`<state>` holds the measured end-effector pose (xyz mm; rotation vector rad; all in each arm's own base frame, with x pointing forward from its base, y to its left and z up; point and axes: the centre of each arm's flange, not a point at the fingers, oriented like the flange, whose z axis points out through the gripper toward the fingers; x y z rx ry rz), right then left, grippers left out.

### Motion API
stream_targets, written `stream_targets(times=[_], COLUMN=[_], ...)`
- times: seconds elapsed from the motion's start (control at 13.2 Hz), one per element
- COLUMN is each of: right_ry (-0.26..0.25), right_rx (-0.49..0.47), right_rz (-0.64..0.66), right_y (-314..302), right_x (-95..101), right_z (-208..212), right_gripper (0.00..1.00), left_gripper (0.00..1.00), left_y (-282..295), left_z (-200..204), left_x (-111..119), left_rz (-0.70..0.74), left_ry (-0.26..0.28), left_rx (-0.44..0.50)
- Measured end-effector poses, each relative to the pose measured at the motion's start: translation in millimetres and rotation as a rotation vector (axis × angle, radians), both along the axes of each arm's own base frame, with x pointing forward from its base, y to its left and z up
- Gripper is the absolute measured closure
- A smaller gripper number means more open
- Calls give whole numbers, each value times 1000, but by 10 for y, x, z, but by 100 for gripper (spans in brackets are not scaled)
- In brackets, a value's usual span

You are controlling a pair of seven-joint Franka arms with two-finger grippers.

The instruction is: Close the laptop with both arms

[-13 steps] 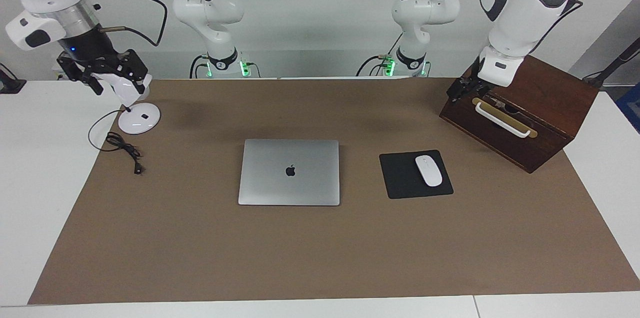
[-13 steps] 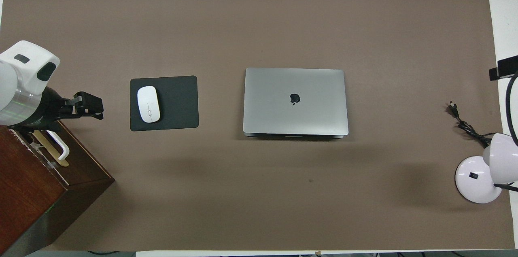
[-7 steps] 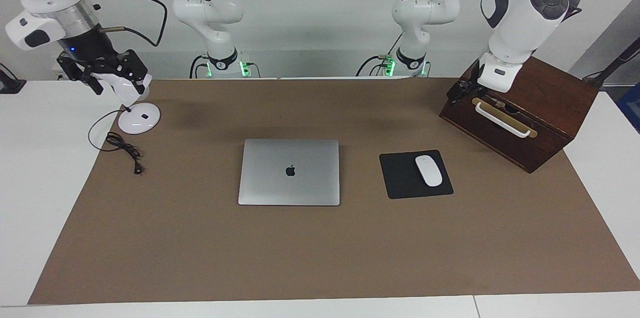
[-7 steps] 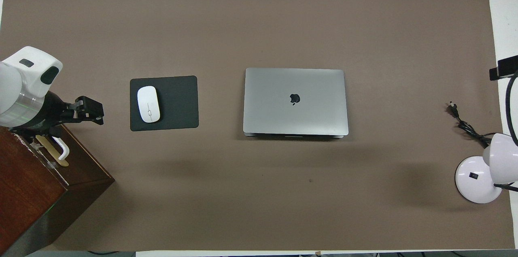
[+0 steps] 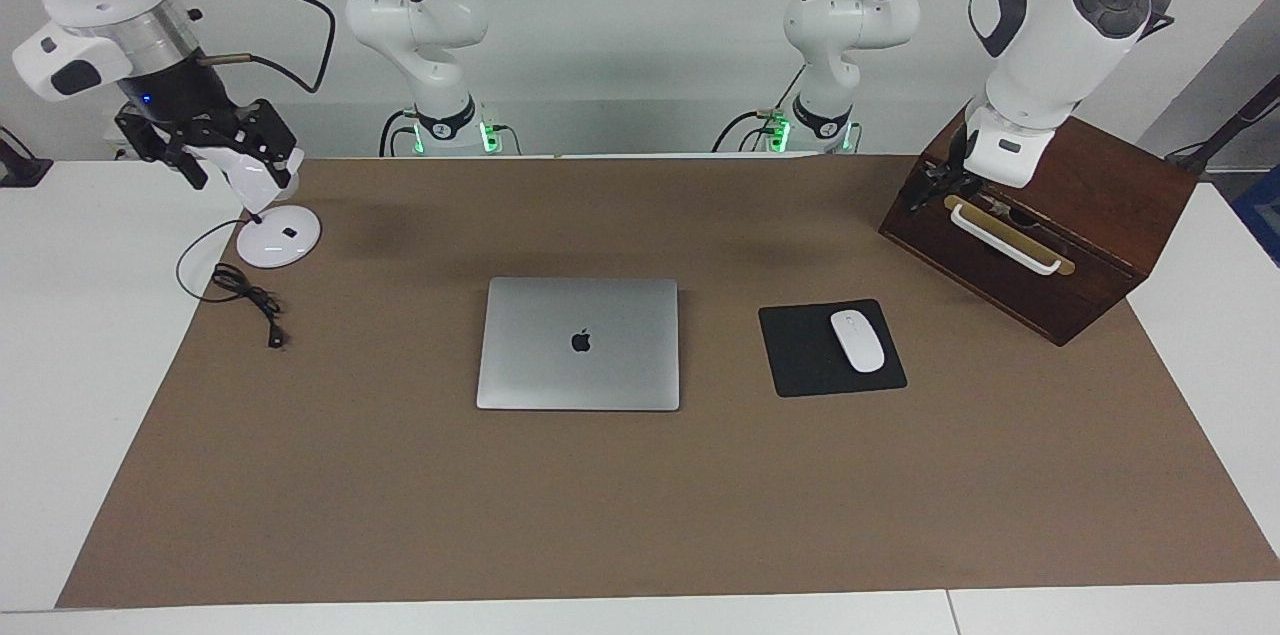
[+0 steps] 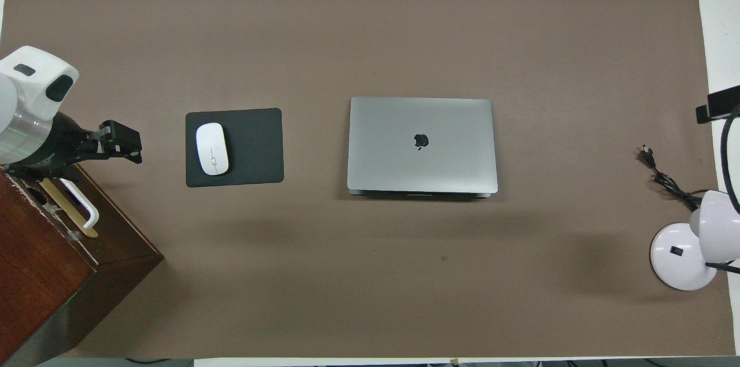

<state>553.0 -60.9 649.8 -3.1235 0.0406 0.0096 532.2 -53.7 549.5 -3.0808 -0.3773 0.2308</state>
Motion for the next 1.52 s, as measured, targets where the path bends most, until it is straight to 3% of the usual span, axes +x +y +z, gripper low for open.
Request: stream_targets(times=[0.23,0.38,0.61,1.52], right_ry=[22,32,38,51], right_rx=[2,4,4,6], right_rz=[1,1,4,19], right_y=[5,6,23,107], right_x=[-23,-34,-37,-40], right_z=[-21,-31,-42,-60], right_gripper=[0,0,0,0], left_gripper=[0,0,0,0], left_y=[-46,-39,-43,-26], left_z=[83,277,375,366], left_x=[5,52,69,93], left_rz=[-9,-38,-73,-77], left_ry=[-11,-62,-84,-86], left_rx=[-1,-13,-19,-21])
